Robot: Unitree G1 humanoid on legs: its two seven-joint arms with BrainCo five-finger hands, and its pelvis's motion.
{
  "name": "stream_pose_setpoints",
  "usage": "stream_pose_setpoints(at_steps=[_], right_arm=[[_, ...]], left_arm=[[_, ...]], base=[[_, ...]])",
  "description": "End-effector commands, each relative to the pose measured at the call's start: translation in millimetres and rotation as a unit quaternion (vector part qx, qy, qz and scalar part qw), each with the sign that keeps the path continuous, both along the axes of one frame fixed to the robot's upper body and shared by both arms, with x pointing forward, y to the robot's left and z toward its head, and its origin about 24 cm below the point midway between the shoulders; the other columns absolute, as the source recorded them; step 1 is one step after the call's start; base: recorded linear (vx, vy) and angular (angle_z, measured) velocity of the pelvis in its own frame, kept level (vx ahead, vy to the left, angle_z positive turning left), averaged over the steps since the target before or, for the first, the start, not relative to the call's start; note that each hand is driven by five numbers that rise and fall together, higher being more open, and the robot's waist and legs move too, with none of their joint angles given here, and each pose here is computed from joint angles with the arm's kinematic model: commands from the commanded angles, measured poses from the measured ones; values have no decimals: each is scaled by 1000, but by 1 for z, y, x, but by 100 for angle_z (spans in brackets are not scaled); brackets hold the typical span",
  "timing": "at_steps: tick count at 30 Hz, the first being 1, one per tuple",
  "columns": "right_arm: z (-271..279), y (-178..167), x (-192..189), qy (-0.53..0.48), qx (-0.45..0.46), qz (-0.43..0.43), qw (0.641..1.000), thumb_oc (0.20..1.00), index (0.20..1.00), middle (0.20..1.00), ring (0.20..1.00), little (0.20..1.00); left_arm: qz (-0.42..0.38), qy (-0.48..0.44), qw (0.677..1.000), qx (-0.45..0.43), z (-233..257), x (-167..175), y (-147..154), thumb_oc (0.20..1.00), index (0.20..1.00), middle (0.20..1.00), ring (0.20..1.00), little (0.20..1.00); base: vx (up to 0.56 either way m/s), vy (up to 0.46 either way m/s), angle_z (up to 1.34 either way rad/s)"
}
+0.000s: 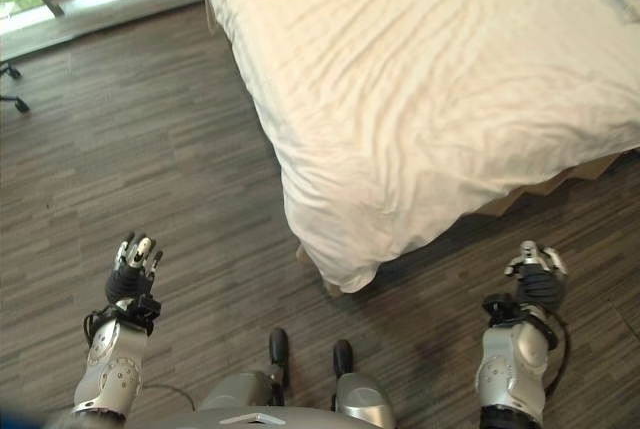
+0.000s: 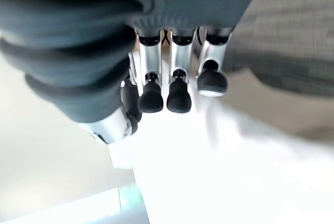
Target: Making the bed.
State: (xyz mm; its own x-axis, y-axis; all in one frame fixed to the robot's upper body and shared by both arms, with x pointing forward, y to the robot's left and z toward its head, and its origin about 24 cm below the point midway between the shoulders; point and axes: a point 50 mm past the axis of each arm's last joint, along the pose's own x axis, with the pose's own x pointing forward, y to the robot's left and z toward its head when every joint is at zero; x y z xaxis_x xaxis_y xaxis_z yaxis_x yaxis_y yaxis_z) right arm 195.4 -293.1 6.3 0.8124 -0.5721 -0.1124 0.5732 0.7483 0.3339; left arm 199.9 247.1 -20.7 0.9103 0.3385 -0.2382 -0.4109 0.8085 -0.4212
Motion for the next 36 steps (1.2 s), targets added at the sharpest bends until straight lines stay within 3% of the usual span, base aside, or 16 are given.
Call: stream_pose_setpoints(at_steps=[1, 4, 5, 10, 17, 23, 28, 30, 36], right_arm=[[7, 2, 2, -2, -46, 48, 998, 200, 200, 200, 200, 200], [-2, 18, 6, 28, -53, 99, 993, 200, 200, 200, 200, 200], [-7, 26, 5, 34, -44, 114, 992, 1000, 1000, 1000, 1000, 1000], [-9, 39, 6, 51, -72, 143, 986, 1000, 1000, 1000, 1000, 1000], [-1, 26, 3, 36, -85, 103, 990, 1000, 1000, 1000, 1000, 1000], [20, 20, 22, 10, -134, 139, 981, 1000, 1000, 1000, 1000, 1000], [24, 24, 25, -18, -96, 140, 985, 1000, 1000, 1000, 1000, 1000], [29, 30, 30, -17, -116, 168, 979, 1000, 1000, 1000, 1000, 1000], [22, 29, 24, -22, -84, 116, 990, 1000, 1000, 1000, 1000, 1000]], left_arm=[[-11, -7, 1000, 26, 3, 5, 2, 1000, 1000, 1000, 1000, 1000], [-32, 1, 999, 25, -1, 4, -5, 1000, 1000, 1000, 1000, 1000], [-40, 4, 999, 29, -2, 3, -7, 1000, 1000, 1000, 1000, 1000], [-48, 7, 998, 42, -2, 2, -10, 1000, 1000, 1000, 1000, 1000], [-31, -7, 997, 77, 9, 4, 5, 1000, 1000, 1000, 1000, 1000], [-22, -84, 991, 100, 42, 15, 16, 1000, 1000, 1000, 1000, 1000], [-26, -88, 992, 87, 41, 9, 11, 1000, 1000, 1000, 1000, 1000], [-60, -114, 989, 79, 49, 20, -1, 1000, 1000, 1000, 1000, 1000], [-121, -145, 976, 108, 66, 45, -17, 1000, 1000, 1000, 1000, 1000]], base=[[0, 0, 0], [0, 0, 0], [0, 0, 0], [2, 0, 1], [-3, -23, -1], [-163, 8, -5], [29, 309, -173], [-327, 696, -159], [-505, 465, -131]])
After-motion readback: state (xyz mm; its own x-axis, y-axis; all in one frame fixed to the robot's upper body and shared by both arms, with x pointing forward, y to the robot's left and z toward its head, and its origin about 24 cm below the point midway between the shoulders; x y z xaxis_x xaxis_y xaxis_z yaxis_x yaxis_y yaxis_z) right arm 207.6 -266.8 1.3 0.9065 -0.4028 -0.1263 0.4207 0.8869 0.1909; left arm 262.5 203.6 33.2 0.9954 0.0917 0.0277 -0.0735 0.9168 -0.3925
